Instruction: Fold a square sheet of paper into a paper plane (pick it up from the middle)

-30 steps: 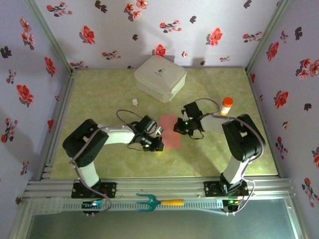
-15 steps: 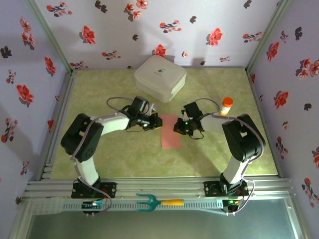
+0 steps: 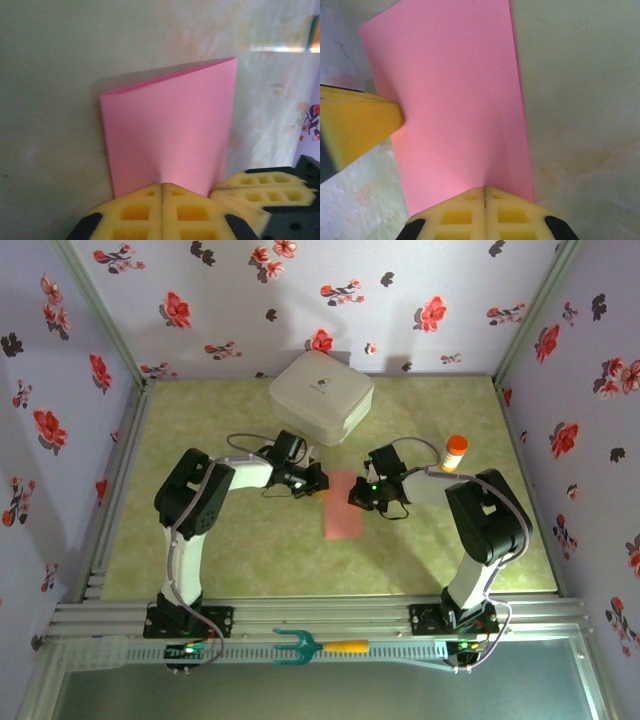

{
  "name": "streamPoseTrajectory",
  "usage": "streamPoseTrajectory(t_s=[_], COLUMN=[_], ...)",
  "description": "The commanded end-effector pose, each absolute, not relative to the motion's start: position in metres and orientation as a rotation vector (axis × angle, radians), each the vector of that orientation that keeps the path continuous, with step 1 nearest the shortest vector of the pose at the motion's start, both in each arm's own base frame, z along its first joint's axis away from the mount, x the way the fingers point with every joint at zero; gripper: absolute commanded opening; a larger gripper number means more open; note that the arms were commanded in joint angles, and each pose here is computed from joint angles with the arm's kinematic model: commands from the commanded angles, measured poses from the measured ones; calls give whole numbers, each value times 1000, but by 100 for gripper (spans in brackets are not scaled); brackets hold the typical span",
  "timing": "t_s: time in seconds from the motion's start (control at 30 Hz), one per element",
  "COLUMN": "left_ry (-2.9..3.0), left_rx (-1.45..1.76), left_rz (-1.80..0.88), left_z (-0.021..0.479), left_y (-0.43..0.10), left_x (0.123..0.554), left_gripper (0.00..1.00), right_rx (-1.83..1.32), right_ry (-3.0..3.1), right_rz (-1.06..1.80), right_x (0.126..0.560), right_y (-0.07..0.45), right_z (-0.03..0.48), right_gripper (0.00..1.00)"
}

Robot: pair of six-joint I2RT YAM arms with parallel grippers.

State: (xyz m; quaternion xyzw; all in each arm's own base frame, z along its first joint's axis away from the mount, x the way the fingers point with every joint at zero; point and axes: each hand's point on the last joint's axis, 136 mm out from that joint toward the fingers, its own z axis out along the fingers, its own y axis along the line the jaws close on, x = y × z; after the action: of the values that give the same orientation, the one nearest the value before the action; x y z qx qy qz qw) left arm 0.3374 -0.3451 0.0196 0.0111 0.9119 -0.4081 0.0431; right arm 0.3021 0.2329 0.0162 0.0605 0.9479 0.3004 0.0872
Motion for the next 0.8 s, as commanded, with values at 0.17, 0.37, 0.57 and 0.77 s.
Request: streamPoseTrajectory(t_s=[0.17, 0.37, 0.57, 0.77], left_ry=[2865, 2740, 2696, 2712], left_rx=[-15, 50, 96, 49], left_rz=[-1201, -1274, -1302, -1272], left_z=[0, 49, 65, 48], left_y=[-334, -346, -357, -357], left_x=[326, 340, 355, 370], left_gripper=[4, 8, 9, 9], right_rx=[165, 298, 387, 443], right_ry=[2853, 2829, 2826, 2850], right_rz=[808, 760, 787, 844], right_x=[290, 277, 263, 250], right_y=[218, 198, 190, 191], right_z=[49, 60, 56, 48], right_gripper=[29, 38, 34, 34])
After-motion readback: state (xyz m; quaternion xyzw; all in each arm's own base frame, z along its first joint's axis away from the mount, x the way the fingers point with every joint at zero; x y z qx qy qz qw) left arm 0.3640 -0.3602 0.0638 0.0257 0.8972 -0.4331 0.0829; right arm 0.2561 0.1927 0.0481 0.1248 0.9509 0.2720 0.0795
